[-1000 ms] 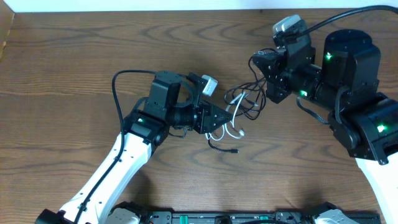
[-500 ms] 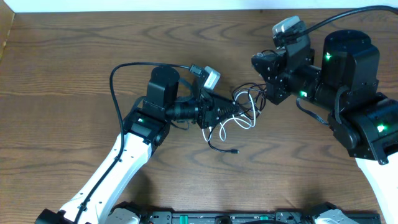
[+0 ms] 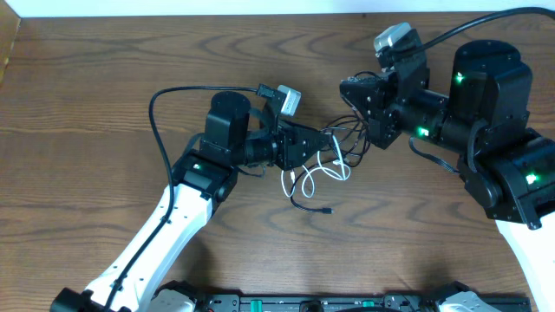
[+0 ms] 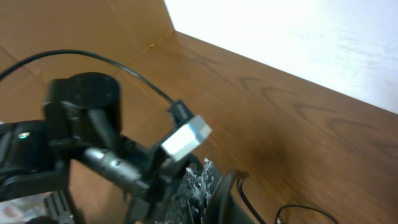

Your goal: Untangle cables

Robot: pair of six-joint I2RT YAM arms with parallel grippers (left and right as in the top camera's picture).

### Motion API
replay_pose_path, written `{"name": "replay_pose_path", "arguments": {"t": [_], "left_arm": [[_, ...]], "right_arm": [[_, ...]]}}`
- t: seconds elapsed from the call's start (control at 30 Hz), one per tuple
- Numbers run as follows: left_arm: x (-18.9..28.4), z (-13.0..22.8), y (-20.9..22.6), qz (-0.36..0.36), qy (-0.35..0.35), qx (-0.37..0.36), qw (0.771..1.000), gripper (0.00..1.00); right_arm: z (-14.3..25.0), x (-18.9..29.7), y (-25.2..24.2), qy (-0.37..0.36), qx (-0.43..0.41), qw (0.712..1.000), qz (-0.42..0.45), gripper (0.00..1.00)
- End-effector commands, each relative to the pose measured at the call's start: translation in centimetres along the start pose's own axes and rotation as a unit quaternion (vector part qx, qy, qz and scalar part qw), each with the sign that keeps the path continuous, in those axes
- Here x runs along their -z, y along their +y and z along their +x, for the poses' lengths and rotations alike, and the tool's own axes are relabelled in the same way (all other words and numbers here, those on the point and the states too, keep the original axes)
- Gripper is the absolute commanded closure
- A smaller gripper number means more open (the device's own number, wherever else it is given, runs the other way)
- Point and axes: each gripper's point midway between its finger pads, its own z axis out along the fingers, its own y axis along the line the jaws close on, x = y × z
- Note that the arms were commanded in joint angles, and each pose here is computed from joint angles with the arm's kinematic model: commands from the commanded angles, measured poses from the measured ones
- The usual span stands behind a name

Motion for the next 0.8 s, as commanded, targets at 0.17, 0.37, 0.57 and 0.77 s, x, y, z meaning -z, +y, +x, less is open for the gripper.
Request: {"name": "replay_pose_path", "arguments": {"t": [0.17,0.37,0.57,0.77], "left_arm": [[-1.3,1.0,1.8,-0.019,0.022,0.025,0.999,0.70],[-0.9,4.8,6.1,-0.120,0.076,0.086,0.986,0.81],[3.0,9.0,12.0,-0.316,0.126,0.121,0.933,0.87],[6.7,11.1,14.8,-0.433,0.155,0.121,0.880,0.87]], "right_arm": [[-0.5,0.5,0.6,-0.008,-0.002,1.000,-0.014,0.99],[-0.1,1.0,-3.9,-0.007,-0.033,0.993,0.109,0.99],[0.6,2.1,-6.7,-0.003,-0.065,0.984,0.168,0.99],[0.9,2.8,-8.0,-0.001,-0.083,0.979,0.185,0.99]]}}
